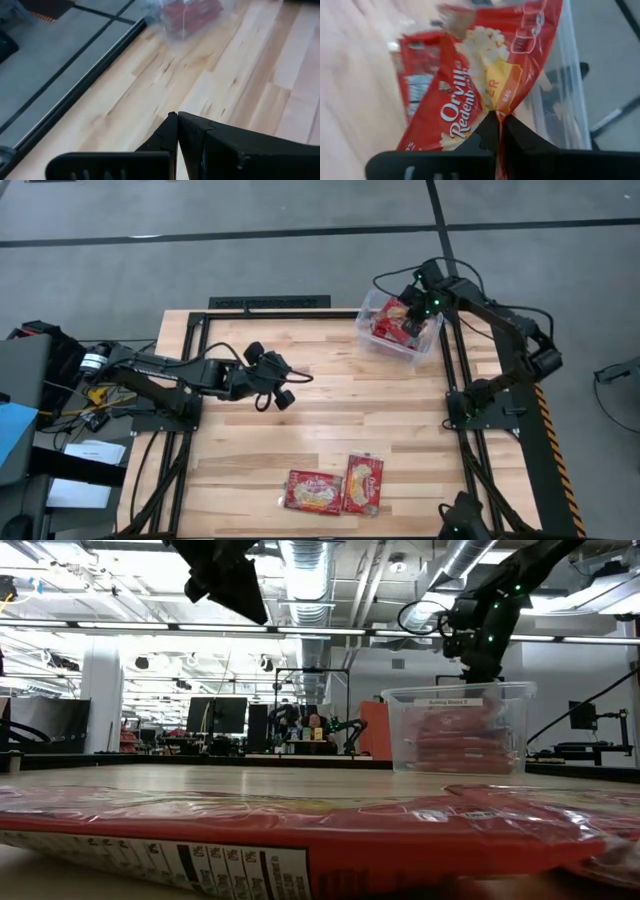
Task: Sort popcorn bags into baskets
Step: Put the red popcorn bag into the transparent bin
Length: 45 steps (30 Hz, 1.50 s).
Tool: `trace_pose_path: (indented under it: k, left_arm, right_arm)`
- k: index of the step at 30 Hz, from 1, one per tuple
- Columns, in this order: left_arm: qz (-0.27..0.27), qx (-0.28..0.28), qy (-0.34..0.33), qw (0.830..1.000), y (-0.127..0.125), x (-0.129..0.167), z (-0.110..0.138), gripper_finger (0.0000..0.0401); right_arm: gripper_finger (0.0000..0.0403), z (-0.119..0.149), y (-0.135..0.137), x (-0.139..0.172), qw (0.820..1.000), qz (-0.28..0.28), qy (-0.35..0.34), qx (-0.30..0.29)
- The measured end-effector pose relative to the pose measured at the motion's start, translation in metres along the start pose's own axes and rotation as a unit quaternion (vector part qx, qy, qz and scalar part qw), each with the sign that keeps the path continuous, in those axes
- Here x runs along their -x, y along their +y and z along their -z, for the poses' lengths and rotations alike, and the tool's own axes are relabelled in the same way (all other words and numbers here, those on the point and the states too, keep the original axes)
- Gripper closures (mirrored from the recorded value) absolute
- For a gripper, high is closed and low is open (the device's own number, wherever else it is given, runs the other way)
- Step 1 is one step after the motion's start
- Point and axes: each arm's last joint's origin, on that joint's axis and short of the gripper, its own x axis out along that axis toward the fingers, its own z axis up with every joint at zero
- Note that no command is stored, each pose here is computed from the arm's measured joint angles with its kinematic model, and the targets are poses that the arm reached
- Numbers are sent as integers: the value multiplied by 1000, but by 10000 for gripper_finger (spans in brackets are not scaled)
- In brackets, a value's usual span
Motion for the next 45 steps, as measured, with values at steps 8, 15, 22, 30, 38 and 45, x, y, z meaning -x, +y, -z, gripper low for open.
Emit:
trace_pose_path:
  k: [8,15,22,30,38,45]
  left_arm:
    - [0,1,-1,1000,0,0,0,401]
    - [-3,1,-2,1000,0,0,0,401]
    - [91,-9,38,995,-5,1,3,400]
    - [212,15,148,966,-29,-6,55,335]
    - [238,118,162,950,-52,-9,99,266]
    - [261,139,176,939,-70,-17,112,258]
  right_arm:
    - [289,-7,-2,10,998,56,3,13]
    - [192,-31,-5,39,995,83,-52,-16]
    - [176,-46,31,50,990,-98,-95,-40]
    - [197,-38,133,51,962,-266,20,52]
    - [210,23,260,43,912,-352,75,197]
    - [239,83,342,52,863,-401,13,309]
